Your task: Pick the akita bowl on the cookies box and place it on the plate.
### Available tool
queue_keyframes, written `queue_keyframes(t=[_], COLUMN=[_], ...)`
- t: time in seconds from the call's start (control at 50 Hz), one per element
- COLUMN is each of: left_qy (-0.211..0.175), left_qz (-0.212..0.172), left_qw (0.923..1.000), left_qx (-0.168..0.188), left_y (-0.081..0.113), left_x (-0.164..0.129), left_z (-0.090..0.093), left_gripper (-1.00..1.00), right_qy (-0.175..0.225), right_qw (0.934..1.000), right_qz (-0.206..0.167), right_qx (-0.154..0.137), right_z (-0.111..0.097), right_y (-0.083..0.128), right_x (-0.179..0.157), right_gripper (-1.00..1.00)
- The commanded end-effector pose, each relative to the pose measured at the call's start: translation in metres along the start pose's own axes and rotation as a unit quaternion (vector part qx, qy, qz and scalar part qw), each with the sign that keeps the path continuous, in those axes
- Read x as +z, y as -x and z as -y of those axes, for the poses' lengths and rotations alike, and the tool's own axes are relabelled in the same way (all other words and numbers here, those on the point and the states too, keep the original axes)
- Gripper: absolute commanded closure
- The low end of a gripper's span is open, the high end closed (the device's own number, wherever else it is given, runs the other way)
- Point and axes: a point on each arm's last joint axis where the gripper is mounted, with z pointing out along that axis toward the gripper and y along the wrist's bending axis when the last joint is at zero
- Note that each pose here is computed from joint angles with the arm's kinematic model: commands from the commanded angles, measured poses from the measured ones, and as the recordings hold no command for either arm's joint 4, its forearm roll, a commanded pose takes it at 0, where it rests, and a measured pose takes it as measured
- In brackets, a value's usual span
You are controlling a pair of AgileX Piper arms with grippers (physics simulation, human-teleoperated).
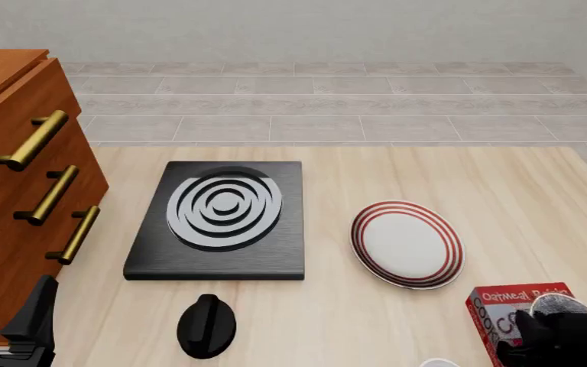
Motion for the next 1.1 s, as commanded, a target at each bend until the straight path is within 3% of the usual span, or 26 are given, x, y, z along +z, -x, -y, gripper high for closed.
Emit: queue_keyframes(t=[0.02, 0.04, 0.08, 0.1, 0.14, 0.18, 0.22, 0.26, 0.36, 0.4, 0.58, 0.84, 1.1], left_qy=[0.000, 0.000, 0.000, 0.000, 0.000, 0.000, 0.000, 0.000, 0.000, 0.000, 0.000, 0.000, 0.000], left_qz=[0.000, 0.000, 0.000, 0.000, 0.000, 0.000, 0.000, 0.000, 0.000, 0.000, 0.000, 0.000, 0.000], left_qw=[1.0000, 1.0000, 1.0000, 1.0000, 1.0000, 1.0000, 1.0000, 1.0000, 1.0000, 1.0000, 1.0000, 1.0000, 1.0000], left_qx=[0.000, 0.000, 0.000, 0.000, 0.000, 0.000, 0.000, 0.000, 0.000, 0.000, 0.000, 0.000, 0.000], left_y=[0.000, 0.000, 0.000, 0.000, 0.000, 0.000, 0.000, 0.000, 0.000, 0.000, 0.000, 0.000, 0.000], left_x=[0.000, 0.000, 0.000, 0.000, 0.000, 0.000, 0.000, 0.000, 0.000, 0.000, 0.000, 0.000, 0.000], left_z=[0.000, 0.000, 0.000, 0.000, 0.000, 0.000, 0.000, 0.000, 0.000, 0.000, 0.000, 0.000, 0.000], left_gripper=[-1.00, -1.00, -1.00, -1.00, -1.00, -1.00, -1.00, -1.00, -1.00, -1.00, -1.00, -1.00, -1.00], right_qy=[-0.006, -0.008, 0.003, -0.006, 0.001, -0.007, 0.001, -0.006, 0.000, -0.009, -0.015, 0.002, 0.014], right_qw=[0.9984, 0.9967, 0.9960, 0.9939, 0.9922, 0.9879, 0.9866, 0.9821, 0.9773, 0.9724, 0.9672, 0.9674, 0.9619], right_qz=[0.043, 0.055, 0.068, 0.076, 0.090, 0.102, 0.112, 0.120, 0.139, 0.149, 0.159, 0.150, 0.148], right_qx=[-0.037, -0.059, -0.059, -0.080, -0.087, -0.117, -0.118, -0.146, -0.159, -0.180, -0.197, -0.204, -0.230], right_z=[0.000, 0.000, -0.001, 0.000, 0.000, 0.000, 0.000, 0.001, 0.001, 0.002, 0.003, 0.001, -0.002], right_y=[-0.010, -0.007, 0.003, 0.008, 0.018, 0.024, 0.031, 0.035, 0.050, 0.055, 0.065, 0.077, 0.095], right_x=[-0.031, -0.038, -0.054, -0.060, -0.074, -0.084, -0.095, -0.102, -0.124, -0.130, -0.144, -0.122, -0.104], right_gripper=[1.00, 1.00, 1.00, 1.00, 1.00, 1.00, 1.00, 1.00, 1.00, 1.00, 1.00, 1.00, 1.00])
